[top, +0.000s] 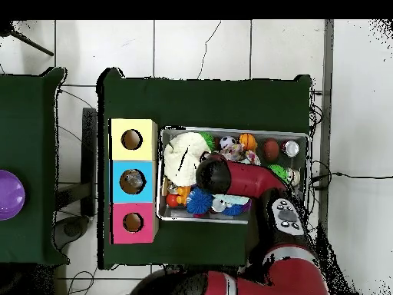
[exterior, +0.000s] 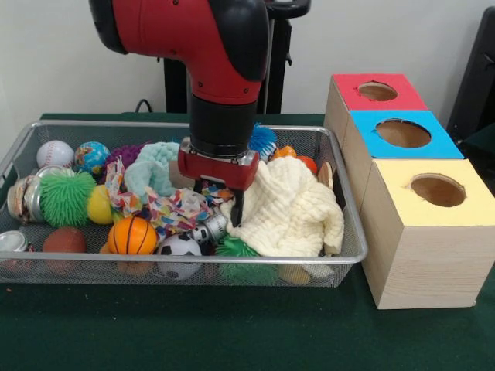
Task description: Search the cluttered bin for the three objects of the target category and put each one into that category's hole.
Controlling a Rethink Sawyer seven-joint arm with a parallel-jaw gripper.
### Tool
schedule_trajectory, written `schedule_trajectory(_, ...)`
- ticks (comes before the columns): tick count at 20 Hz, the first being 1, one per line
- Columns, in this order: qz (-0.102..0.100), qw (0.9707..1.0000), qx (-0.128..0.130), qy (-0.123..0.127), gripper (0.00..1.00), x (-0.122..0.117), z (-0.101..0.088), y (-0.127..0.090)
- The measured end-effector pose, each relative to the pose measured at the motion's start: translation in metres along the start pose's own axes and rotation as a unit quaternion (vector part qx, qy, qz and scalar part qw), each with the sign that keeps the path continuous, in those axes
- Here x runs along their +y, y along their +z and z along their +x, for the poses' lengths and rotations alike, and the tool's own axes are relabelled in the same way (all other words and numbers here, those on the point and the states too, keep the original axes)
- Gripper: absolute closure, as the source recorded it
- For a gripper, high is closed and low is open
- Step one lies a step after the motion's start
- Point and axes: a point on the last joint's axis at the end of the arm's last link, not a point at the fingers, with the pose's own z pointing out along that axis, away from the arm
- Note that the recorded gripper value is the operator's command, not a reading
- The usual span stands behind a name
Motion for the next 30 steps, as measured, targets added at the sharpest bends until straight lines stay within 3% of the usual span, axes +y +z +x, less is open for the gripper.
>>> schedule_trajectory(4, 0.032, 0.9990, -0.009, -0.029, 0.00, 0.006, 0.003, -0.001)
schedule_trajectory(6, 0.056, 0.9970, -0.016, -0.050, 0.00, 0.010, 0.006, -0.001)
schedule_trajectory(9, 0.095, 0.9917, -0.024, -0.083, 0.00, 0.012, 0.011, -0.001)
schedule_trajectory(14, 0.158, 0.9792, -0.033, -0.124, 0.00, 0.001, 0.014, 0.001)
schedule_trajectory(19, 0.208, 0.9678, -0.052, -0.132, 0.00, -0.024, 0.004, 0.001)
schedule_trajectory(24, 0.232, 0.9617, -0.067, -0.129, 0.00, -0.047, -0.006, -0.001)
schedule_trajectory(30, 0.266, 0.9543, -0.063, -0.121, 0.00, -0.079, -0.006, -0.004)
